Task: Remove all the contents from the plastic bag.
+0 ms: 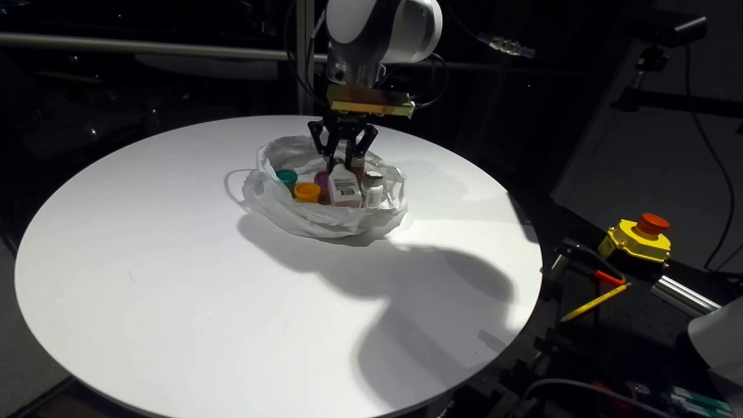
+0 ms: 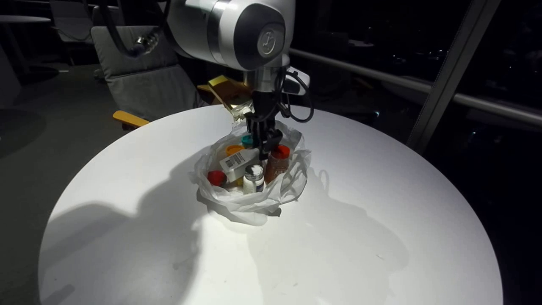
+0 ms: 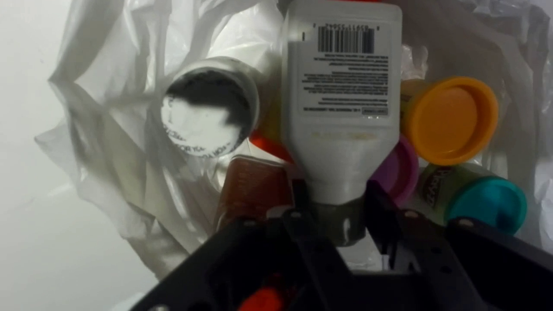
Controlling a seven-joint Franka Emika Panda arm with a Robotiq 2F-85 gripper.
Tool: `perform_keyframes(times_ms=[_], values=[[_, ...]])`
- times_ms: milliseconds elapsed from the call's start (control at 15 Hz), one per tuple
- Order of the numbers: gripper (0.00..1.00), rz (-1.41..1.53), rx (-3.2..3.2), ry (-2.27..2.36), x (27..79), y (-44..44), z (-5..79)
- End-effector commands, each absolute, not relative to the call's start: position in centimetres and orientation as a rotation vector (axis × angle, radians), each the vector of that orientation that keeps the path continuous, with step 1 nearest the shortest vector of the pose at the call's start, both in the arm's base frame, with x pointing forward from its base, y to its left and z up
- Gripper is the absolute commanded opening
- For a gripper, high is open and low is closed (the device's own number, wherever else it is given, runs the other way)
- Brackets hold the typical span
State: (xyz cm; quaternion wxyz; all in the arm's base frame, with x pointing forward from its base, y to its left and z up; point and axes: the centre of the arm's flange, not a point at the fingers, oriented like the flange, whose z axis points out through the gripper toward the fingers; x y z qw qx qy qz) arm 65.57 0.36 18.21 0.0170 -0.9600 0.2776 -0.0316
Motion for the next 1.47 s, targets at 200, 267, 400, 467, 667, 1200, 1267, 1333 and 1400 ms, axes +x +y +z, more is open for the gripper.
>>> perform_keyframes(times_ms=[200, 267, 400, 467, 667, 1200, 1267, 1333, 1400], values=[[0.11, -0.294, -2.899, 0.831, 60.7, 0.9, 24.9], [0.11, -0.342, -2.900, 0.827, 59.7, 1.1, 26.2], [0.11, -0.458, -2.898, 0.853, 57.0, 0.3, 28.3], [0.11, -0.511, -2.897, 0.875, 55.8, -0.4, 29.1], [0.11, -0.569, -2.875, 0.931, 51.6, -3.7, 30.1], [0.11, -0.208, -2.870, 1.037, 48.0, -10.0, 23.1], [0.11, -0.163, -2.860, 1.038, 48.4, -10.4, 22.0], [0.11, -0.102, -2.866, 1.058, 48.9, -10.9, 20.7], [0.11, -0.059, -2.873, 1.066, 49.2, -11.3, 19.7]])
